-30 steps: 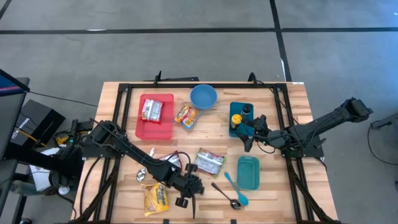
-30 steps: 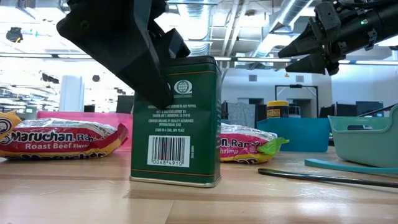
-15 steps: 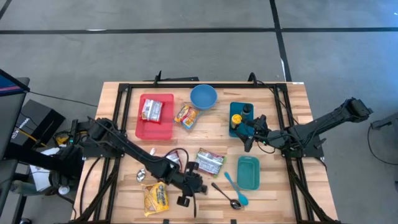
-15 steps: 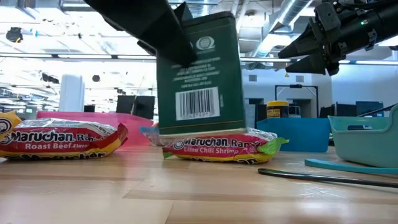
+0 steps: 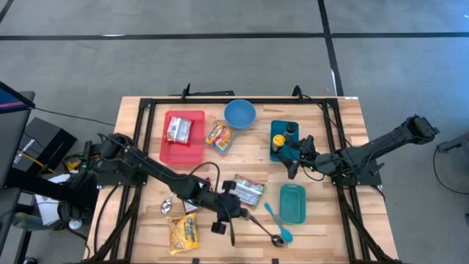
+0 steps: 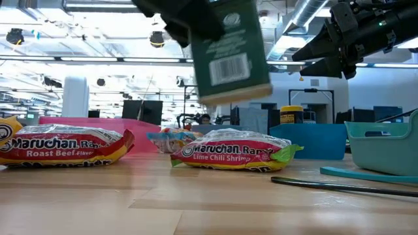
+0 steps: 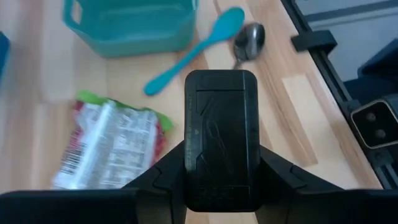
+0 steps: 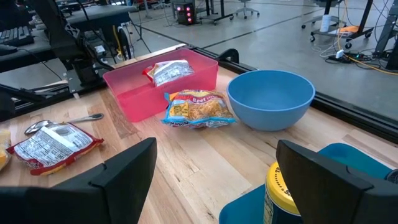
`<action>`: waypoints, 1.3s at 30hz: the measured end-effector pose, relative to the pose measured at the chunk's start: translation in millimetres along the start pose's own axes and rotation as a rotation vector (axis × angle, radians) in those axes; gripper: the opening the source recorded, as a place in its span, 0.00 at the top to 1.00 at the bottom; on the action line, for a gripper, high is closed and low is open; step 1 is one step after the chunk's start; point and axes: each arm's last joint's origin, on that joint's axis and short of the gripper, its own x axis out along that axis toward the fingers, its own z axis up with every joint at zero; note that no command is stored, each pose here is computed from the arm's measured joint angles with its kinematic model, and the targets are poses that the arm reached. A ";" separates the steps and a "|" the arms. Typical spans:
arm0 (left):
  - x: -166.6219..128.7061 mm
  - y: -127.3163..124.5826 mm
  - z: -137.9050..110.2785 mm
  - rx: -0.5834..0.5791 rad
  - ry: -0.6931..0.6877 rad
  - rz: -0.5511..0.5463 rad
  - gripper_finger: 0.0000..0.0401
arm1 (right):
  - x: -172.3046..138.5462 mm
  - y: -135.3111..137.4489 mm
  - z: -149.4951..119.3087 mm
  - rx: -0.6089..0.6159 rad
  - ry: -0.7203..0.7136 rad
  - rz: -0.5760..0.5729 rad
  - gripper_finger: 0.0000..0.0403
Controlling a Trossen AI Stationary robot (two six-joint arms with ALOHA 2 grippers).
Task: Pick & Place Food Item
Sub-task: Put the black seasoning can into the blue bin
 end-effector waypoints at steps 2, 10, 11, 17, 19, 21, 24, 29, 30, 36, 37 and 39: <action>-5.4 5.3 3.5 0.004 -0.015 0.007 0.70 | 0.0 0.0 0.0 0.000 0.000 0.000 0.19; -21.7 30.7 14.8 -0.039 -0.068 0.048 0.69 | 0.0 0.0 0.0 0.000 0.000 0.001 0.19; -22.5 34.4 15.6 -0.040 -0.071 0.056 0.69 | 0.0 0.1 0.1 0.001 0.000 0.002 0.19; -22.7 59.5 17.1 -0.071 -0.072 0.106 0.68 | 0.0 1.4 -0.1 -0.003 0.015 0.042 0.19; -22.2 68.8 17.3 -0.088 -0.072 0.124 0.68 | -0.1 2.5 0.0 -0.003 0.025 0.077 0.19; -22.0 78.9 17.1 -0.106 -0.071 0.143 0.69 | -0.2 3.1 -0.3 -0.007 0.033 0.096 0.19; -22.0 94.2 17.1 -0.135 -0.077 0.173 0.69 | -0.8 4.3 0.1 -0.024 0.027 0.105 0.19; -22.7 116.8 16.3 -0.177 -0.083 0.185 0.67 | -4.9 9.6 1.4 -0.062 0.006 0.150 0.19; -22.8 120.8 16.0 -0.185 -0.084 0.177 0.67 | -5.9 10.7 1.5 -0.073 0.002 0.159 0.19; -23.6 132.4 15.5 -0.204 -0.093 0.125 0.70 | -7.5 18.9 1.2 -0.133 -0.029 0.201 0.19; -23.6 133.0 15.5 -0.205 -0.093 0.121 0.69 | -6.2 20.6 0.9 -0.138 -0.036 0.204 0.19; -23.7 133.5 15.4 -0.206 -0.093 0.113 0.67 | -2.8 24.1 -1.0 -0.158 -0.045 0.206 0.19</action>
